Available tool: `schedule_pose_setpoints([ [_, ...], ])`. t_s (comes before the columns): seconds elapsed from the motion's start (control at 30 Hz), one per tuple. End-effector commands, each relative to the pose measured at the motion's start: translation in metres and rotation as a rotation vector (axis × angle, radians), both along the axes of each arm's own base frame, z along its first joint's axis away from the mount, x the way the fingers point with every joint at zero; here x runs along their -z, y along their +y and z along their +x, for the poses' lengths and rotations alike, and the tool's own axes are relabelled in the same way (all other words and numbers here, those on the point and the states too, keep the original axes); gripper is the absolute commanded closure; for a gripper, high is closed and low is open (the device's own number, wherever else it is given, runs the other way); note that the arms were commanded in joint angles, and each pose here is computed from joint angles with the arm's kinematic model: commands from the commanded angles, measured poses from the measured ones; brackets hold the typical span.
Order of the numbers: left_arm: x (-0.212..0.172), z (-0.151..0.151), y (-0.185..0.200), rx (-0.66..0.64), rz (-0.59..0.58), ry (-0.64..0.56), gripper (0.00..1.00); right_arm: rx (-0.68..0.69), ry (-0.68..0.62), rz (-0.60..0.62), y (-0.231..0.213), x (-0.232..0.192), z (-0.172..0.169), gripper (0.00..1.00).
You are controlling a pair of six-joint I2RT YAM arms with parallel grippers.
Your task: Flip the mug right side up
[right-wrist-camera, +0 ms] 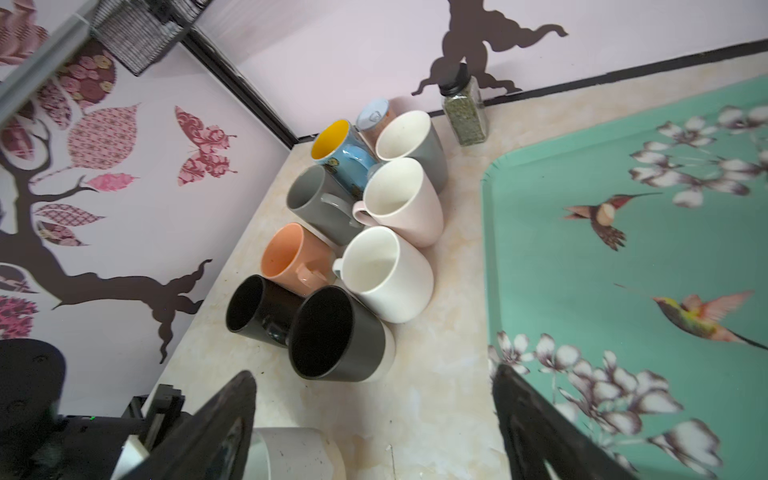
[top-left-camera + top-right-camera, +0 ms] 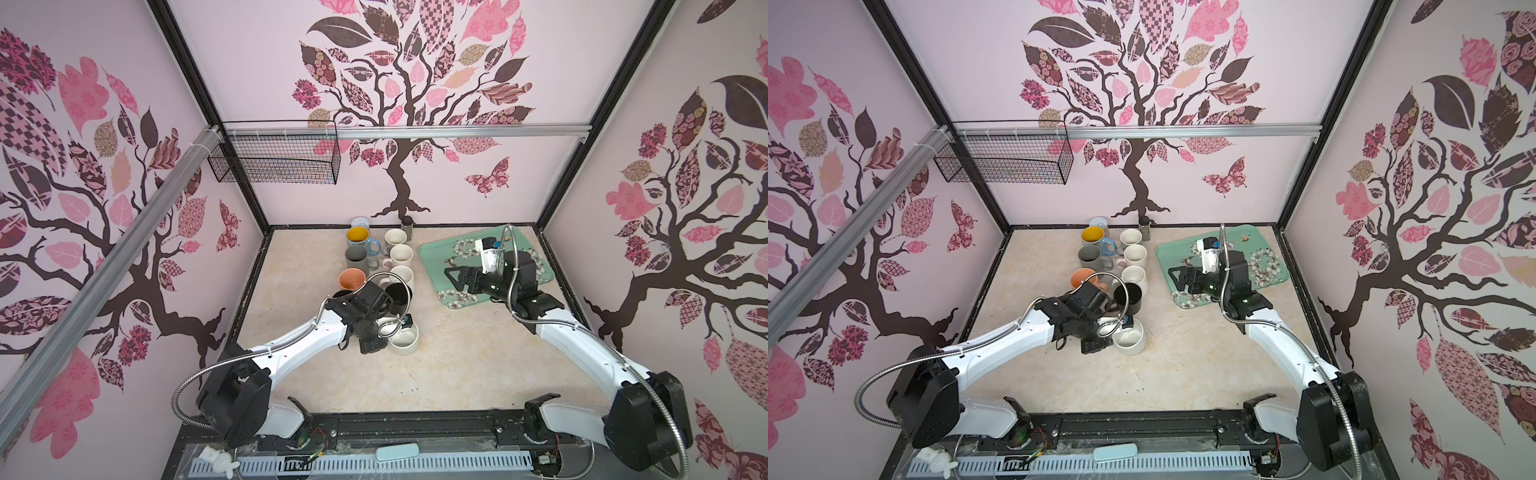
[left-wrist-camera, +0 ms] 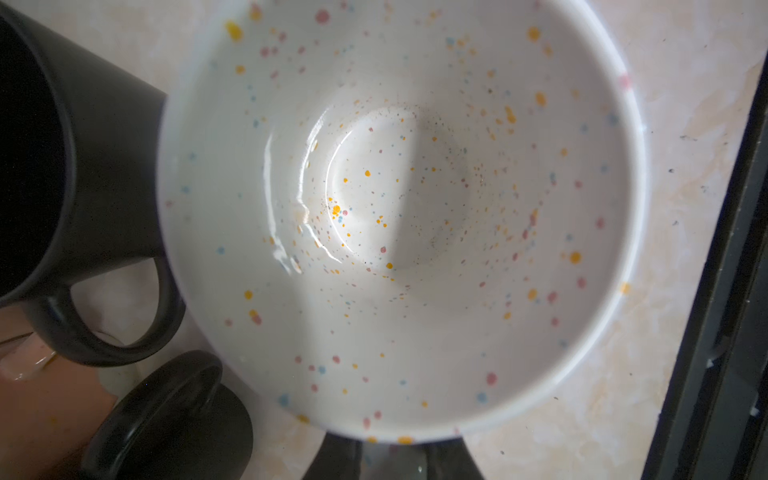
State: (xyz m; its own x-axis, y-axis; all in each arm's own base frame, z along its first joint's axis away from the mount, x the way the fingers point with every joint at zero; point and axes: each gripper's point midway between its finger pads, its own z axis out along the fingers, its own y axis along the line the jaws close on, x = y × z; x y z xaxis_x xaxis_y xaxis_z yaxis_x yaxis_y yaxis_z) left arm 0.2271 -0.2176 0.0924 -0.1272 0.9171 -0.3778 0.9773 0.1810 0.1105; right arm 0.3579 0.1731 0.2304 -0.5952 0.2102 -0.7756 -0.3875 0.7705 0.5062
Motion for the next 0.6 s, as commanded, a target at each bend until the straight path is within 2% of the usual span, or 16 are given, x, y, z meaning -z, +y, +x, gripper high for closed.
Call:
schedule_pose_setpoints([
  [0.0, -0.023, 0.028, -0.016, -0.006, -0.109, -0.062, 1.00, 0.103, -0.039, -0.130, -0.026, -0.001, 0.002, 0.08],
  [0.17, -0.018, 0.038, -0.016, -0.021, -0.081, -0.054, 1.00, 0.192, -0.053, -0.244, -0.049, 0.009, 0.002, 0.01],
  [0.4, -0.003, 0.051, -0.010, -0.045, -0.001, -0.052, 1.00, 0.343, -0.084, -0.364, -0.084, 0.021, 0.000, 0.00],
  [0.47, -0.002, 0.055, -0.007, -0.065, 0.016, -0.063, 0.83, 0.384, -0.094, -0.389, -0.093, 0.026, -0.002, 0.00],
  [0.57, -0.003, 0.057, -0.001, -0.073, 0.034, -0.091, 0.67, 0.381, -0.158, -0.445, -0.100, 0.033, -0.007, 0.00],
])
